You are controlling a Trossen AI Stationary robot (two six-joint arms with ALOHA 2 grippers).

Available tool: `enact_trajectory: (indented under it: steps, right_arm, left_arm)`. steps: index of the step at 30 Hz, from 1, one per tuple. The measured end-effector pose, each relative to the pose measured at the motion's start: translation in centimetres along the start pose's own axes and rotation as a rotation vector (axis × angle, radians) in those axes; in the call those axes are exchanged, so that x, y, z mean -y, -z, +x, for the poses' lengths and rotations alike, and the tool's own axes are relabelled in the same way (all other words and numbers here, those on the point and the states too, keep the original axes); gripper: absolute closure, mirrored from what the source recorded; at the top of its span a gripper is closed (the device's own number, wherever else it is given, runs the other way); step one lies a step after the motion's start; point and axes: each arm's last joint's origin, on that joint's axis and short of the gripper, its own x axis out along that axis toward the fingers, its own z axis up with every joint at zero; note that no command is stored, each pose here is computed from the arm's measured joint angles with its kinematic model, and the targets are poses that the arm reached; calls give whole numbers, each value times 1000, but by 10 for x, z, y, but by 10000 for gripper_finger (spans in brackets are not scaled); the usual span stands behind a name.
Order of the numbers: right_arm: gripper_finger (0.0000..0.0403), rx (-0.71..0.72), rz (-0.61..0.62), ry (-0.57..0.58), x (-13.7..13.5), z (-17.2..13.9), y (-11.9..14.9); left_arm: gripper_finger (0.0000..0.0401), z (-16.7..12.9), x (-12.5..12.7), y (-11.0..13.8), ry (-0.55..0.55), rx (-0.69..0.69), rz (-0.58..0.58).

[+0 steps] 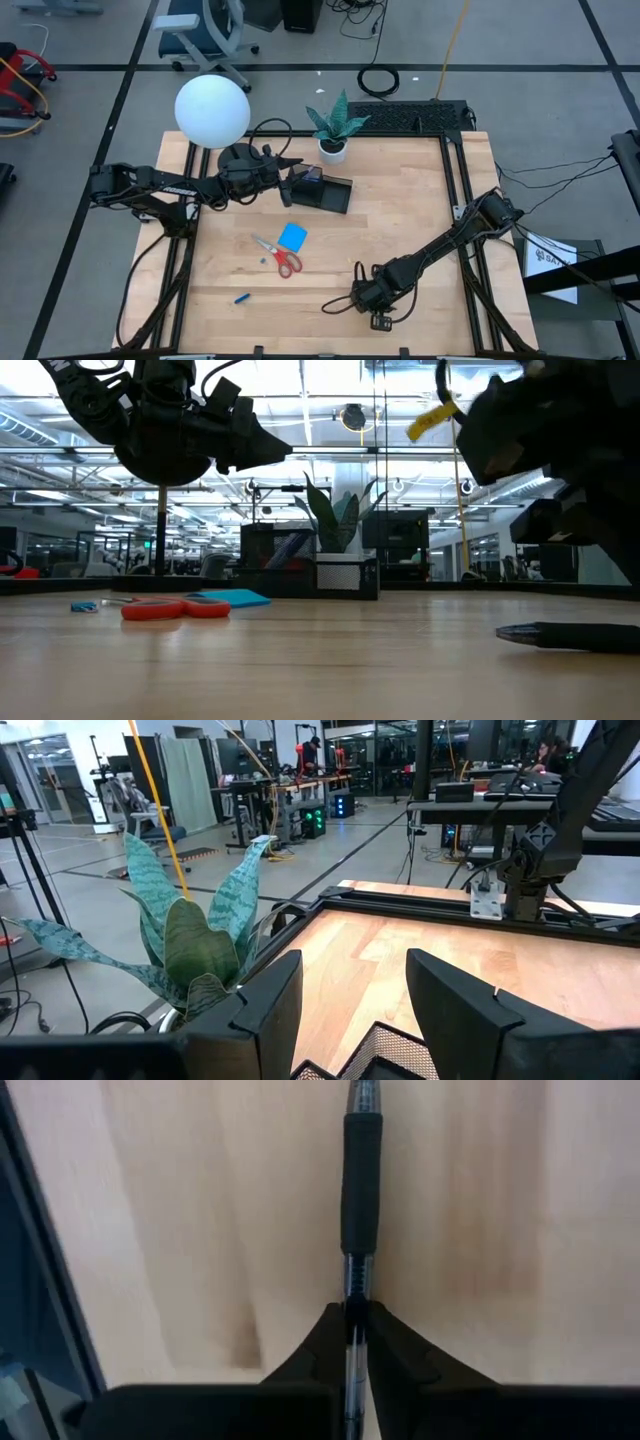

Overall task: Pick and place office supplies into organizer
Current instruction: Put the black pen into the desk organizer

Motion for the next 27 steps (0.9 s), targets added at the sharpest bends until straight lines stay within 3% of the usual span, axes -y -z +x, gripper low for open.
enact_trajectory:
  steps: [6,15,22,27]
  right_arm:
    - [391,71,-6,4,11,-29,-2]
    - [391,307,-70,0,17,-89,0]
    - [391,501,-138,134,22,-119,6]
    - [391,583,-202,261,24,-123,3]
  left_arm:
    - [213,0,0,0,1,-5,1]
    - [212,0,0,1,0,-6,1]
    - [212,0,0,1,1,-6,-19]
    - [213,0,0,1,9,-6,-56]
